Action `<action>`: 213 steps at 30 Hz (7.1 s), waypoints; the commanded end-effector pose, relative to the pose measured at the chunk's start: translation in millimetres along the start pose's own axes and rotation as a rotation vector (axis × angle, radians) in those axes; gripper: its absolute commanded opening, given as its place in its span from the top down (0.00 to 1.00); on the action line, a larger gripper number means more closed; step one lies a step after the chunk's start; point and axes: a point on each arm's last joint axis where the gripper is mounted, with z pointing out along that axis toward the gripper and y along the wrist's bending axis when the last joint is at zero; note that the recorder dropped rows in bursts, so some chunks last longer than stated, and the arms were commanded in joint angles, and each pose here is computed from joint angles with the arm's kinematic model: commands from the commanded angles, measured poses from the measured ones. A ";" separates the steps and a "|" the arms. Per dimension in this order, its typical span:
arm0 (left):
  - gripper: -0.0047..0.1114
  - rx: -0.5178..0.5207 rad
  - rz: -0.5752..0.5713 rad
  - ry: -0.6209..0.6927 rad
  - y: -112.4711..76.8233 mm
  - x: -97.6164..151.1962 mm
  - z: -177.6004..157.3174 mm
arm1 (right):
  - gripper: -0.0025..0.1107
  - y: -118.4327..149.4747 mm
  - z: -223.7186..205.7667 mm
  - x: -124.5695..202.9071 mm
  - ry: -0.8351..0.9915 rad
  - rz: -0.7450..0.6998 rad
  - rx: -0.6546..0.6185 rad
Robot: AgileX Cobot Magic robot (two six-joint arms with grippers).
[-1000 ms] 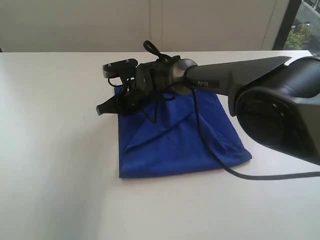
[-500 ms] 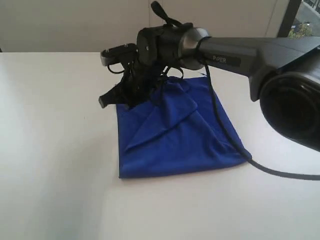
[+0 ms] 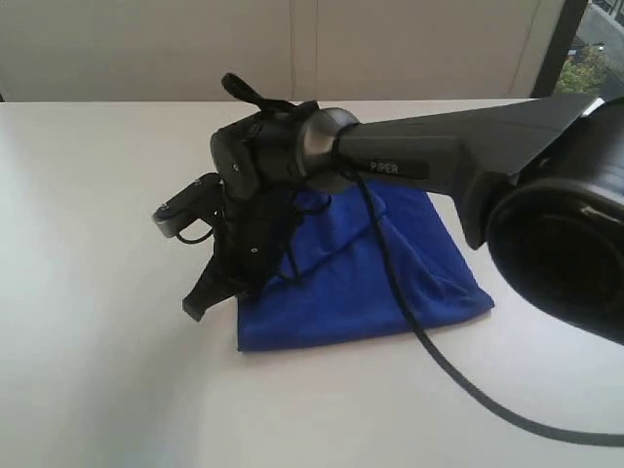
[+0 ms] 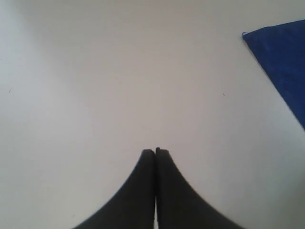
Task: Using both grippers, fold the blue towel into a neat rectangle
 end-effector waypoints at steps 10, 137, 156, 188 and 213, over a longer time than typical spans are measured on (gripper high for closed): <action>0.96 0.005 -0.020 0.003 -0.5 2.3 -0.8 | 0.98 6.8 -22.7 30.9 -0.037 -0.004 0.017; 0.96 0.005 -0.020 0.003 -0.5 2.3 -0.8 | 0.98 -141.2 -64.7 62.3 -0.422 0.271 -0.114; 0.96 0.005 -0.020 0.003 -0.5 2.3 -0.8 | 0.98 -205.5 -87.4 126.1 -0.457 0.485 0.015; 0.96 0.255 0.031 0.083 -74.0 -34.0 70.9 | 0.98 -226.3 -159.3 227.1 -0.414 0.714 -0.035; 0.90 0.396 0.702 0.305 -288.7 -76.6 185.9 | 0.98 -229.4 -147.8 241.3 -0.489 0.814 0.153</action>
